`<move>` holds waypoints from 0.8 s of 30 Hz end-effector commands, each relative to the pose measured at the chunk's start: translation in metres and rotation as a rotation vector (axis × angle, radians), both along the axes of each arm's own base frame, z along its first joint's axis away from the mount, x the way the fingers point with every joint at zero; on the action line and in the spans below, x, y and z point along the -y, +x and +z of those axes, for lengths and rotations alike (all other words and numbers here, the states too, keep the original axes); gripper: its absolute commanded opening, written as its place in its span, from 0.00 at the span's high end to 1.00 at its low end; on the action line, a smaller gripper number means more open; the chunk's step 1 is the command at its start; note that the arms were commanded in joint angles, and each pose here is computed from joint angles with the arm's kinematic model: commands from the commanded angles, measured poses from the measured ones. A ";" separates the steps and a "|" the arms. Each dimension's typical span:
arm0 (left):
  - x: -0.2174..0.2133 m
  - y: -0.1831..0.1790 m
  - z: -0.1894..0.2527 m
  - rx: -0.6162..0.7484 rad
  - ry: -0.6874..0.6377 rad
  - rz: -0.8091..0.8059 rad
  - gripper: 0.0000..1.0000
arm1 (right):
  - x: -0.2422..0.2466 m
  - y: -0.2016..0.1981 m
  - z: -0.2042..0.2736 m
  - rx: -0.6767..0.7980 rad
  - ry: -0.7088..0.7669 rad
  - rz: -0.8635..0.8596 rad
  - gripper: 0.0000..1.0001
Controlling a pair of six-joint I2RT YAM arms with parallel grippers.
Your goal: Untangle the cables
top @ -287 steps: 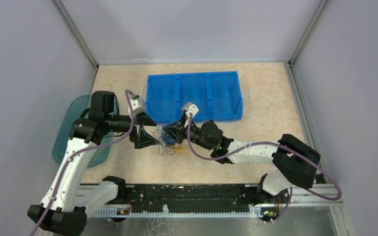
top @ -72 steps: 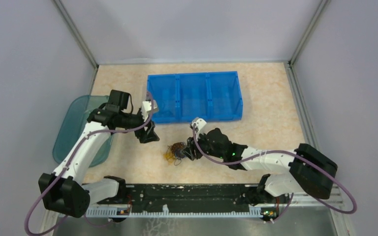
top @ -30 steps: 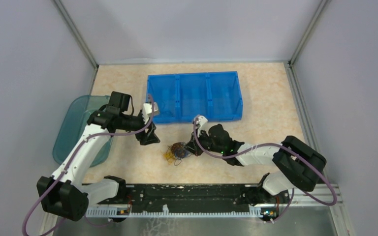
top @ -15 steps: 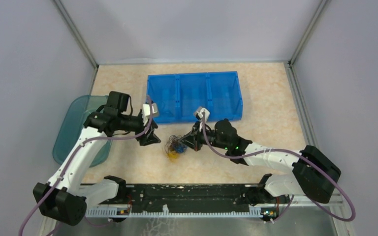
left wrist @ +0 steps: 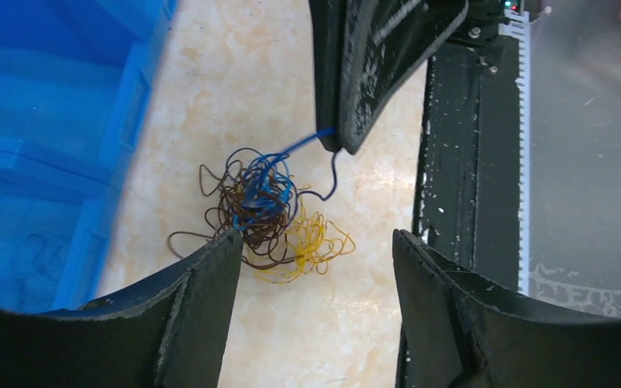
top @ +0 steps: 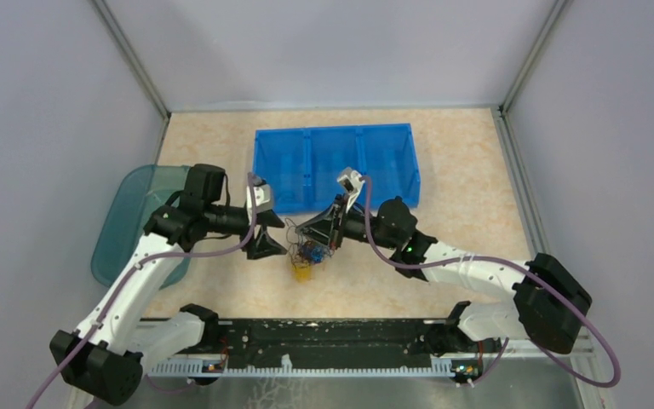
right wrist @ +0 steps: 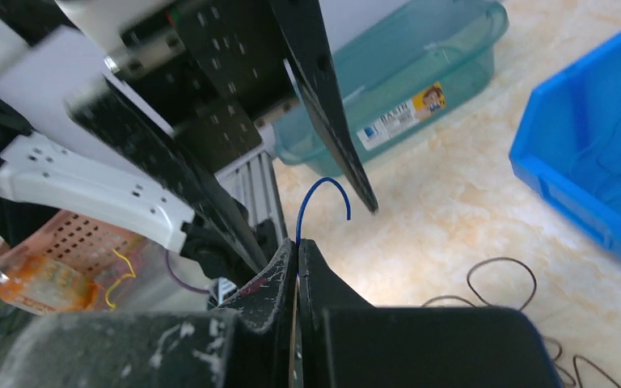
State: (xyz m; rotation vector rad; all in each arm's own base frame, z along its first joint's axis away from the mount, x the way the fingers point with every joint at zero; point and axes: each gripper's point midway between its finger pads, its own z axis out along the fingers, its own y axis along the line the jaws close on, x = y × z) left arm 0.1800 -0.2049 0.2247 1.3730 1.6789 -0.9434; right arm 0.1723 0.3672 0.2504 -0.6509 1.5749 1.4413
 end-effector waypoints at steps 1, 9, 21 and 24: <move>0.012 -0.022 0.013 -0.036 -0.124 -0.040 0.26 | -0.006 -0.003 0.084 0.089 0.229 -0.002 1.00; 0.019 -0.024 0.030 0.001 -0.269 0.028 0.31 | -0.021 -0.009 0.120 0.103 0.319 -0.025 1.00; 0.022 -0.027 0.031 -0.046 -0.287 0.027 0.78 | -0.026 -0.013 0.129 0.109 0.356 -0.036 1.00; 0.021 -0.027 0.032 -0.044 -0.283 0.036 0.99 | -0.025 -0.012 0.127 0.112 0.352 -0.045 1.00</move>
